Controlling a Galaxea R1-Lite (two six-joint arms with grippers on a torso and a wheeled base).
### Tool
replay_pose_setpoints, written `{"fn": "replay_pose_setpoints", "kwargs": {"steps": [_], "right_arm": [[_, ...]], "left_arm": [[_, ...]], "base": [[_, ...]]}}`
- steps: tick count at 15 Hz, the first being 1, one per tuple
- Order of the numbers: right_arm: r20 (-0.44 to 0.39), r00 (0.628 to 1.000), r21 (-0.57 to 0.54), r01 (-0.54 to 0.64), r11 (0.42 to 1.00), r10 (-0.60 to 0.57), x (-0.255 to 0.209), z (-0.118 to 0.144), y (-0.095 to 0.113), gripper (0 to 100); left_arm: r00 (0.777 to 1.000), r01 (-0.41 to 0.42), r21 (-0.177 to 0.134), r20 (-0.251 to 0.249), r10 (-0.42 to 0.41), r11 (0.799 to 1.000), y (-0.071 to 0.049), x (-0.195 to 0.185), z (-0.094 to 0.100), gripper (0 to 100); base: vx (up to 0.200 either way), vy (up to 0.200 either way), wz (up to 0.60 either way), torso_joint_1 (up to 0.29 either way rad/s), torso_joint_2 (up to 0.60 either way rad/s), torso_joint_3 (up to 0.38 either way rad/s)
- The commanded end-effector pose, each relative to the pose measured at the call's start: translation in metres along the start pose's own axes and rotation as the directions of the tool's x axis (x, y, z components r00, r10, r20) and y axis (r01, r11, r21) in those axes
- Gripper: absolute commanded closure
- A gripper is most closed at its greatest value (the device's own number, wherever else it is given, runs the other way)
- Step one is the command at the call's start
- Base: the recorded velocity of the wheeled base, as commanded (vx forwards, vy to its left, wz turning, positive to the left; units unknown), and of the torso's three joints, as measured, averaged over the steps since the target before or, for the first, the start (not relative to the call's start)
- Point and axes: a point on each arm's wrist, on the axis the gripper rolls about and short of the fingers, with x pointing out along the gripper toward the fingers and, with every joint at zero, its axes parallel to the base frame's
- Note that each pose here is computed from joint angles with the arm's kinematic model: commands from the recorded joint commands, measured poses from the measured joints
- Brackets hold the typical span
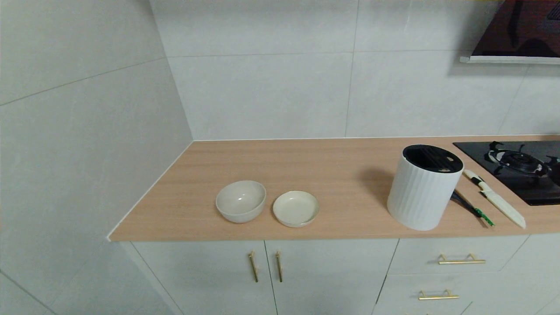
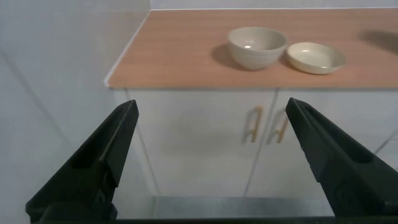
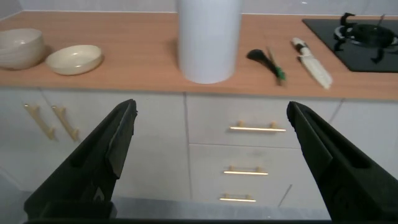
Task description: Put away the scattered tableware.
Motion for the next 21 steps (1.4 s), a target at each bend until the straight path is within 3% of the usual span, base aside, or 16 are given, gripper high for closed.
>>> {"fn": "replay_pose_setpoints", "kwargs": {"steps": [1,7,21], "right_arm": [[-0.001,1.000,0.000,-0.001,1.000,0.001,0.0001,0.0001,0.0000,0],[-0.001,1.000,0.000,-0.001,1.000,0.001,0.0001,0.0001,0.0000,0],[-0.001,1.000,0.001,-0.001,1.000,0.001,0.0001,0.0001,0.0000,0]], "left_arm": [[1.000,-0.001,0.000,0.000,0.001,1.000,0.0000,0.0000,0.0000,0],[1.000,-0.001,0.000,0.000,0.001,1.000,0.0000,0.0000,0.0000,0],[1.000,-0.001,0.000,0.000,0.001,1.000,0.0000,0.0000,0.0000,0]], "base": [[0.000,0.200,0.00,-0.002,0.00,0.002],[0.000,0.200,0.00,0.004,0.00,-0.002],[0.000,0.000,0.00,0.000,0.00,0.000]]}}
